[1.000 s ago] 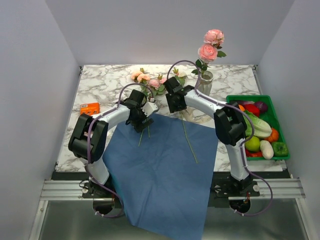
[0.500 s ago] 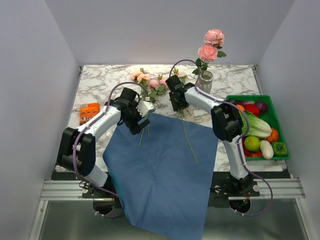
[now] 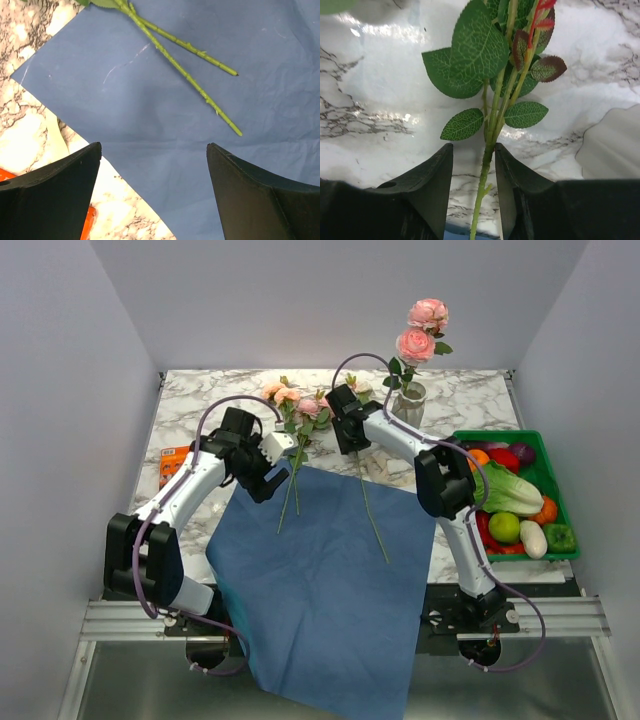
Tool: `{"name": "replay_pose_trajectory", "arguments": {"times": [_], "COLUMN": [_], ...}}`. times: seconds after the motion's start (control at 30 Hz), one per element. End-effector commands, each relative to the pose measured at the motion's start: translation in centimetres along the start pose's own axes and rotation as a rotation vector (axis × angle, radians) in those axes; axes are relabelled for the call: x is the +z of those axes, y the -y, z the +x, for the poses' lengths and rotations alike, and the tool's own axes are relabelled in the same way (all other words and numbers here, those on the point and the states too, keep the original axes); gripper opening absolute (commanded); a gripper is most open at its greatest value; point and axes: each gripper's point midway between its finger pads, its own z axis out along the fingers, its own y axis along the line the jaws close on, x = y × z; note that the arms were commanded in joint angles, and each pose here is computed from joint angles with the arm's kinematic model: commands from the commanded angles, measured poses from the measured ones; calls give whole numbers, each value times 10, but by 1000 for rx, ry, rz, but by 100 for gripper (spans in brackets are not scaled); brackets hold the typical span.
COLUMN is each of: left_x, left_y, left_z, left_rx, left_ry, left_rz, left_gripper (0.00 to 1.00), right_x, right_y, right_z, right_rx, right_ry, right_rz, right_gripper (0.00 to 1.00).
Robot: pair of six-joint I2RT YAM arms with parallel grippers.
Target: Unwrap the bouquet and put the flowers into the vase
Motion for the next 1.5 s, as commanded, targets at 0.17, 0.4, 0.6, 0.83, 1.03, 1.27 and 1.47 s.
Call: {"name": "replay_pose_trajectory", "arguments": {"times": [0.17,0.4,0.6,0.83,1.03,1.27,1.47], "left_x": [-14,-20,-24,-31,-38,-45,-46], "left_y": [-6,-10,-11,-13,-18,-22,-26], "left_z": [8,6,6,7,6,3,3], "left_rx": [-41,-59,-63,-81,-115,-130,-137], "left_ry": [22,45,54,73,96,118,115], "left_rz": [-4,-14,-25,-36,-28,-32,-32], "left_gripper": [95,95,95,96,97,99,99], "right_x": [3,-33,-94,-204,-313,-481,-548], "right_y": [-6,-20,-34,-32,-9,67,138], "right_z": [2,-15,-43,-95,-134,-156,-163], "right_rx": [-14,-47,-40,-40,-32,21,166], "right_ry": [-17,81,239,520,827,1484,1680], "right_rz": [-42,-56,-82,-135,-190,-55,161], "right_gripper": [23,1,1,1,1,1,1]}}
